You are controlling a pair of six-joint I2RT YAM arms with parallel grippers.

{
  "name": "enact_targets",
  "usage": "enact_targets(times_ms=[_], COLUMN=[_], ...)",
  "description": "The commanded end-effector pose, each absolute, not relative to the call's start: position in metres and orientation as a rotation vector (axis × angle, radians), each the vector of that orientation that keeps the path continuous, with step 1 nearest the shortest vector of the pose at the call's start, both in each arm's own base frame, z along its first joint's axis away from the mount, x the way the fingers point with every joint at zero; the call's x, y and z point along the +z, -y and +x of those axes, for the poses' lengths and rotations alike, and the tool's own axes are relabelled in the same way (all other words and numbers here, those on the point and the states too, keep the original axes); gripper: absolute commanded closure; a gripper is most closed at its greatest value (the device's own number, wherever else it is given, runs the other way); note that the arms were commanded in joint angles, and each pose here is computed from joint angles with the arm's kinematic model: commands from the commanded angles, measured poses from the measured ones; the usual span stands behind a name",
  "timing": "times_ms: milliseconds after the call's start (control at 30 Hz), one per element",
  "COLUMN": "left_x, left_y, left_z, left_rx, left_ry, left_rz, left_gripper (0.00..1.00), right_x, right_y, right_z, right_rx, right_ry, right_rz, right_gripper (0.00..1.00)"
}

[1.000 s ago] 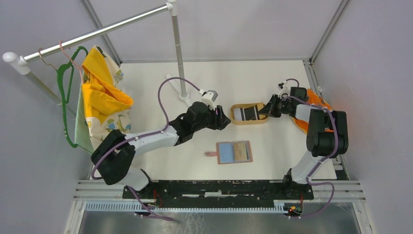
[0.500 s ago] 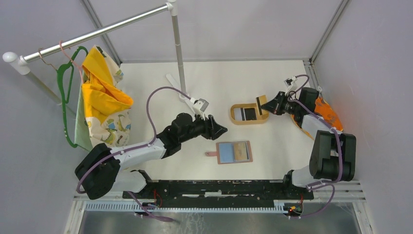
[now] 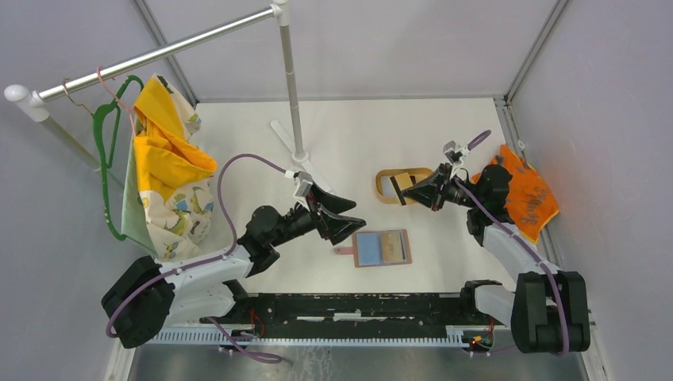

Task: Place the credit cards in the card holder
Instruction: Pick up the credit card from the storage box.

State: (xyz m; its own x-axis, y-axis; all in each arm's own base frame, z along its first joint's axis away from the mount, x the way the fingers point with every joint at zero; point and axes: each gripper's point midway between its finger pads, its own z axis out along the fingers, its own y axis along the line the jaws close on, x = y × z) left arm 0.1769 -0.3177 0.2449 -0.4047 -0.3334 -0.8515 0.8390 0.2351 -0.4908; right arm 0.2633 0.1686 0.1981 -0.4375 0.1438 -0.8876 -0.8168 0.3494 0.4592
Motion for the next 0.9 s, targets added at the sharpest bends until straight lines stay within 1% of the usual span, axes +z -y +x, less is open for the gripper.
enact_targets(times_ms=[0, 167, 367, 500, 633, 733, 867], left_x=[0.258, 0.248, 0.244, 0.238, 0.235, 0.232, 0.228], left_y=[0.310, 0.312, 0.307, 0.310, 0.312, 0.318, 0.330], left_z=[0.166, 0.165, 0.166, 0.169, 0.171, 0.175, 0.181], left_rx=[-1.448, -1.446, -1.425, -1.427, -1.440, -1.443, -1.448], left_ry=[-1.337, -1.325, -1.223, -1.203, -1.172, -1.158, -1.169], left_rz=[0.518, 0.530, 0.524, 0.527, 0.504, 0.504, 0.515], left_gripper=[0.11, 0.12, 0.10, 0.03, 0.03, 0.04, 0.10], right_x=[0.212, 0.206, 0.200, 0.199, 0.196, 0.194, 0.192], right_y=[-0.187, -0.206, -0.223, -0.230, -0.234, -0.237, -0.240], right_z=[0.240, 0.223, 0.205, 0.196, 0.192, 0.189, 0.186], right_rx=[1.248, 1.327, 1.384, 1.404, 1.421, 1.435, 1.452], right_ry=[-1.504, -1.488, -1.452, -1.426, -1.422, -1.421, -1.422], right_rz=[-0.791, -0.885, -0.992, -1.042, -1.066, -1.081, -1.098], right_gripper=[1.00, 1.00, 1.00, 1.00, 1.00, 1.00, 1.00])
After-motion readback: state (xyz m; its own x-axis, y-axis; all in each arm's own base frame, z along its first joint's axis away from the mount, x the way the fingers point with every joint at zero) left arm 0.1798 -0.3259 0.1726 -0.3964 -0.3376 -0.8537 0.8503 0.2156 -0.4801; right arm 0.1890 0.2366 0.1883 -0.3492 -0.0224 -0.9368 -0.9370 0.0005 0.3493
